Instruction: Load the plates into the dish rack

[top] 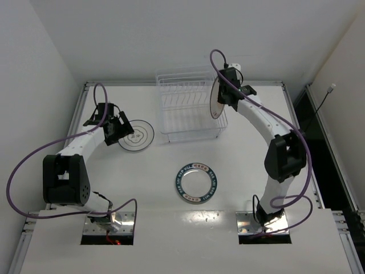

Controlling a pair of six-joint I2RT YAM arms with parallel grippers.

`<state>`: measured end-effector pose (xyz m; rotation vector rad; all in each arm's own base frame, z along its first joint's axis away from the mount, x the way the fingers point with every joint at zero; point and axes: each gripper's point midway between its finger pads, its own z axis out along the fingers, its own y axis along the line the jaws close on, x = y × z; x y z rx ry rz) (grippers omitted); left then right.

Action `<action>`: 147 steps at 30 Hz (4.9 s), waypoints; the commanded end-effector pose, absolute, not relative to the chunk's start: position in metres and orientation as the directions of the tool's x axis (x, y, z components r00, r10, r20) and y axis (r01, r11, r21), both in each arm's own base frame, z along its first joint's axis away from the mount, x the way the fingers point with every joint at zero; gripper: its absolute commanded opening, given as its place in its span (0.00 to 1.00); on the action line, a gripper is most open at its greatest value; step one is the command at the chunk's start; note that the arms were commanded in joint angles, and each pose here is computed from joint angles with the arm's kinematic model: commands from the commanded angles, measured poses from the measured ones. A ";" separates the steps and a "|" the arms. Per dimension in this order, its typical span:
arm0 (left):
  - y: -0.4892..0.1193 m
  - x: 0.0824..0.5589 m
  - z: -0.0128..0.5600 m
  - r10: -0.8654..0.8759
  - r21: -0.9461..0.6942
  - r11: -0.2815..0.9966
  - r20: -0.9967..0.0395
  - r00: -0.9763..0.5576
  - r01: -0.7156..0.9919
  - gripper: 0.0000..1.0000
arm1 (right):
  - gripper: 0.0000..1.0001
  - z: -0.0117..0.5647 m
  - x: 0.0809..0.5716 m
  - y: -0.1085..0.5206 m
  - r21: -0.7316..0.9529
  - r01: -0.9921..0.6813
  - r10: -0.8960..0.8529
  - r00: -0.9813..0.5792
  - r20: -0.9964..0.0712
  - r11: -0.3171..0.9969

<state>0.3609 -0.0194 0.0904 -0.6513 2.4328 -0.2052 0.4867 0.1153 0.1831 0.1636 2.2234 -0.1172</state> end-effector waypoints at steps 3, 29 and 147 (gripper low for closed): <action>-0.019 0.366 0.096 -0.493 -0.298 0.870 -0.528 -0.691 -0.392 0.76 | 0.00 0.207 0.490 0.110 0.046 0.216 0.152 -0.503 -0.851 0.975; -0.021 0.366 0.089 -0.493 -0.297 0.870 -0.512 -0.704 -0.393 0.76 | 0.00 0.235 0.581 0.112 -0.104 0.216 -0.016 -0.373 -0.928 0.971; -0.023 0.366 0.090 -0.485 -0.306 0.874 -0.509 -0.712 -0.377 0.76 | 0.00 0.091 0.381 0.125 0.070 -0.069 -0.001 -0.716 -0.698 0.995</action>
